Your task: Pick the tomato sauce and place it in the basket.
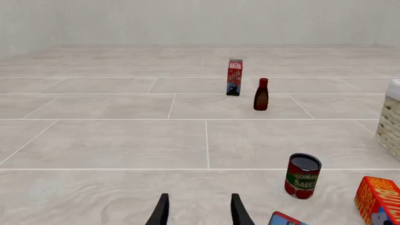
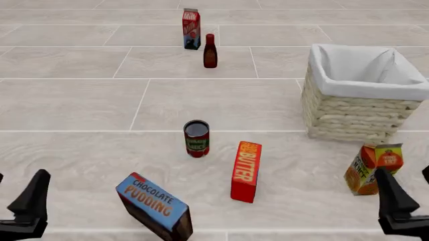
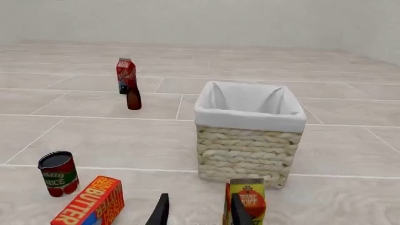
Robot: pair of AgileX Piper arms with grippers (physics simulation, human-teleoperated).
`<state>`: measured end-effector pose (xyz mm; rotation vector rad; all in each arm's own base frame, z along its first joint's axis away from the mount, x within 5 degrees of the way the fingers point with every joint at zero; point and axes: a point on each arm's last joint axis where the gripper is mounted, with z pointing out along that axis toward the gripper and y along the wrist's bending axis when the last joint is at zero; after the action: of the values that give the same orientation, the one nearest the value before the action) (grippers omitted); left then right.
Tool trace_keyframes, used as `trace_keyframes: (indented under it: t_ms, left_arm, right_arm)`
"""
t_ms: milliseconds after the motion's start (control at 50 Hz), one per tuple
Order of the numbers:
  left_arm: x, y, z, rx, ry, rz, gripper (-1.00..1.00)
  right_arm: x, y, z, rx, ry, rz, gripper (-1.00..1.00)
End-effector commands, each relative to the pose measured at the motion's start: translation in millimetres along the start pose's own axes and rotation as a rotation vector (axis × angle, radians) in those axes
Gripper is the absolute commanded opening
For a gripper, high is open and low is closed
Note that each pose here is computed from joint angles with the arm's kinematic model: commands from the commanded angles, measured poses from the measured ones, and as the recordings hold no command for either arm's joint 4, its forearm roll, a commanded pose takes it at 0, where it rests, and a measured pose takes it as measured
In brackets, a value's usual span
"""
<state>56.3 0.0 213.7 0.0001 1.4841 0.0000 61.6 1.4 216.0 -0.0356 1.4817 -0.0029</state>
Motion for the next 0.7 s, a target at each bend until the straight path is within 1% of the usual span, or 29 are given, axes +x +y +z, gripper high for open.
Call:
trace_keyframes:
  t_ms: [20, 60, 100, 120, 140, 180, 200, 220, 240, 260, 280, 300, 380, 440, 460, 500, 540, 560, 580, 660, 700]
  left_arm:
    - [-0.7, 0.0, 0.4, 0.0, 0.001, 0.0, 1.0]
    - [-0.7, 0.0, 0.3, 0.0, 0.001, 0.0, 1.0]
    - [-0.7, 0.0, 0.3, 0.0, 0.001, 0.0, 1.0]
    - [-0.7, 0.0, 0.3, 0.0, 0.001, 0.0, 1.0]
    - [-0.7, 0.0, 0.3, 0.0, 0.001, 0.0, 1.0]
    - [-0.7, 0.0, 0.3, 0.0, 0.001, 0.0, 1.0]
    - [-0.7, 0.0, 0.3, 0.0, 0.001, 0.0, 1.0]
    - [-0.7, 0.0, 0.3, 0.0, 0.001, 0.0, 1.0]
    - [-0.7, 0.0, 0.3, 0.0, 0.001, 0.0, 1.0]
    - [-0.7, 0.0, 0.3, 0.0, 0.001, 0.0, 1.0]
    - [-0.7, 0.0, 0.3, 0.0, 0.001, 0.0, 1.0]
    - [-0.7, 0.0, 0.3, 0.0, 0.001, 0.0, 1.0]
    - [-0.7, 0.0, 0.4, 0.0, 0.001, 0.0, 1.0]
    - [-0.7, 0.0, 0.3, 0.0, 0.001, 0.0, 1.0]
    - [-0.7, 0.0, 0.3, 0.0, 0.001, 0.0, 1.0]
    - [-0.7, 0.0, 0.3, 0.0, 0.001, 0.0, 1.0]
    - [-0.7, 0.0, 0.3, 0.0, 0.001, 0.0, 1.0]
    - [-0.7, 0.0, 0.3, 0.0, 0.001, 0.0, 1.0]
    - [-0.7, 0.0, 0.3, 0.0, 0.001, 0.0, 1.0]
    - [-0.7, 0.0, 0.3, 0.0, 0.001, 0.0, 1.0]
    - [-0.7, 0.0, 0.3, 0.0, 0.001, 0.0, 1.0]
  right_arm:
    - [1.1, -1.5, -5.8, 0.026, 0.01, 0.03, 1.0]
    - [1.8, -1.3, -5.6, 0.024, 0.016, 0.024, 1.0]
    - [0.9, -0.2, -5.1, 0.004, 0.024, 0.036, 1.0]
    - [1.2, -0.2, -2.4, 0.004, 0.039, 0.025, 1.0]
    - [-2.3, -0.3, -2.1, 0.004, 0.035, 0.023, 1.0]
    - [-4.7, 0.1, 2.6, -0.005, 0.049, 0.011, 1.0]
    - [-9.9, 0.3, 3.4, -0.01, 0.04, 0.011, 1.0]
    - [-11.1, 0.6, 8.1, -0.013, 0.053, 0.006, 1.0]
    - [-9.1, 0.3, 16.2, -0.01, 0.082, -0.02, 1.0]
    - [-13.7, 1.3, 17.8, -0.023, 0.07, -0.009, 1.0]
    - [-13.7, 1.8, 20.5, -0.029, 0.078, -0.011, 1.0]
    - [-13.2, 2.2, 25.7, -0.034, 0.092, -0.031, 1.0]
    - [-15.5, 4.7, 42.7, -0.055, 0.114, -0.046, 1.0]
    - [-16.9, 6.0, 48.5, -0.065, 0.117, -0.05, 1.0]
    - [-14.1, 7.3, 57.1, -0.074, 0.143, -0.069, 1.0]
    - [-15.7, 9.0, 60.8, -0.086, 0.137, -0.061, 1.0]
    - [-14.1, 10.7, 69.1, -0.095, 0.148, -0.076, 1.0]
    - [-13.7, 11.9, 72.8, -0.101, 0.151, -0.071, 1.0]
    - [-11.4, 13.9, 79.4, -0.113, 0.163, -0.086, 1.0]
    - [-12.4, 17.6, 89.4, -0.131, 0.173, -0.083, 1.0]
    - [-13.8, 22.7, 98.0, -0.158, 0.177, -0.09, 1.0]
